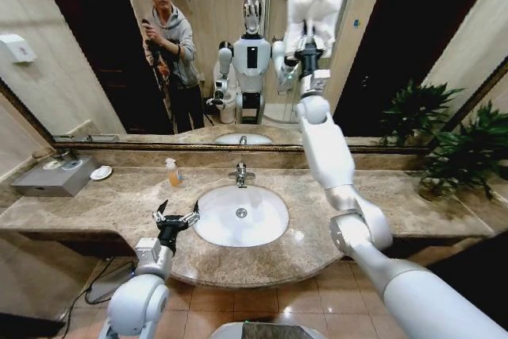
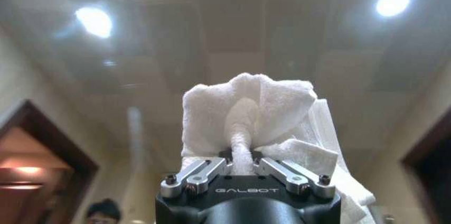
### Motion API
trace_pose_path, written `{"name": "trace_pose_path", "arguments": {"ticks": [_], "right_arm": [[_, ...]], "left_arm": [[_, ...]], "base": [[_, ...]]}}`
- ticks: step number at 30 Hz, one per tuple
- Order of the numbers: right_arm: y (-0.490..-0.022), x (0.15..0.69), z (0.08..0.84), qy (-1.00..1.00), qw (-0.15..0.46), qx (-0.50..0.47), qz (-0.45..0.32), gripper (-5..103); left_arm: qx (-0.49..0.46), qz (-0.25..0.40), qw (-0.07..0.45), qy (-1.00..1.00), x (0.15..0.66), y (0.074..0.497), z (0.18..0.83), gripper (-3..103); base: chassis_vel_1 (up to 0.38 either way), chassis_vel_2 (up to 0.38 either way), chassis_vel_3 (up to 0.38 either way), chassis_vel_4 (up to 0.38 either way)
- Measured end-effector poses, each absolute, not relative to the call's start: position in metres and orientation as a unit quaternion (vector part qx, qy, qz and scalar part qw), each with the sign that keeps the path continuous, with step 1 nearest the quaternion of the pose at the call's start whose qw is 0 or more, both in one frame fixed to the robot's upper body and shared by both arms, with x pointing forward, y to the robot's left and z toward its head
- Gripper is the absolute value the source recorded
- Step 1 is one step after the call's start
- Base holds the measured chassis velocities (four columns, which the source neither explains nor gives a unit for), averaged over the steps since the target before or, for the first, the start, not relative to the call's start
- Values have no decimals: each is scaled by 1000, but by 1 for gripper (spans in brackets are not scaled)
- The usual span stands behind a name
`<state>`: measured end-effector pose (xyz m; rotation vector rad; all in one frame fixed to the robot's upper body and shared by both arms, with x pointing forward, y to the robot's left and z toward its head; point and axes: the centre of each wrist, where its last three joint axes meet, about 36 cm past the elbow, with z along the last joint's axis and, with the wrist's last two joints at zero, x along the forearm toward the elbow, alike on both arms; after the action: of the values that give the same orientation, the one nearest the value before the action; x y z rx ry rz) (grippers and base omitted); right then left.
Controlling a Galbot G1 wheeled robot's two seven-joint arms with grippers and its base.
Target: Pick up the towel from the sink counter and wipe the mirror surface.
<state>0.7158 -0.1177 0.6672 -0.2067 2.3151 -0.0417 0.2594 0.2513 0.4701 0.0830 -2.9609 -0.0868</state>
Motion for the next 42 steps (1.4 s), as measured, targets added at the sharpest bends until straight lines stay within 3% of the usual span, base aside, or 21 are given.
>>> {"name": "trace_pose_path", "arguments": {"ticks": [2, 14, 21, 30, 42], "right_arm": [[-99, 719, 660, 911, 396, -111, -28, 9], [-91, 736, 645, 888, 416, -165, -103, 9], [-90, 707, 675, 889, 443, -107, -46, 9], [-166, 689, 706, 890, 453, -27, -36, 9], [-144, 716, 700, 909, 409, -82, -9, 9]], "left_arm": [[28, -29, 89, -995, 259, 251, 470, 100], [28, -29, 89, -995, 259, 251, 470, 100], [28, -29, 89, -995, 259, 251, 470, 100], [28, -29, 89, -995, 259, 251, 470, 100], [28, -29, 89, -995, 259, 251, 470, 100]], "base": [[0, 0, 0, 0], [0, 0, 0, 0], [0, 0, 0, 0], [0, 0, 0, 0], [0, 0, 0, 0]]}}
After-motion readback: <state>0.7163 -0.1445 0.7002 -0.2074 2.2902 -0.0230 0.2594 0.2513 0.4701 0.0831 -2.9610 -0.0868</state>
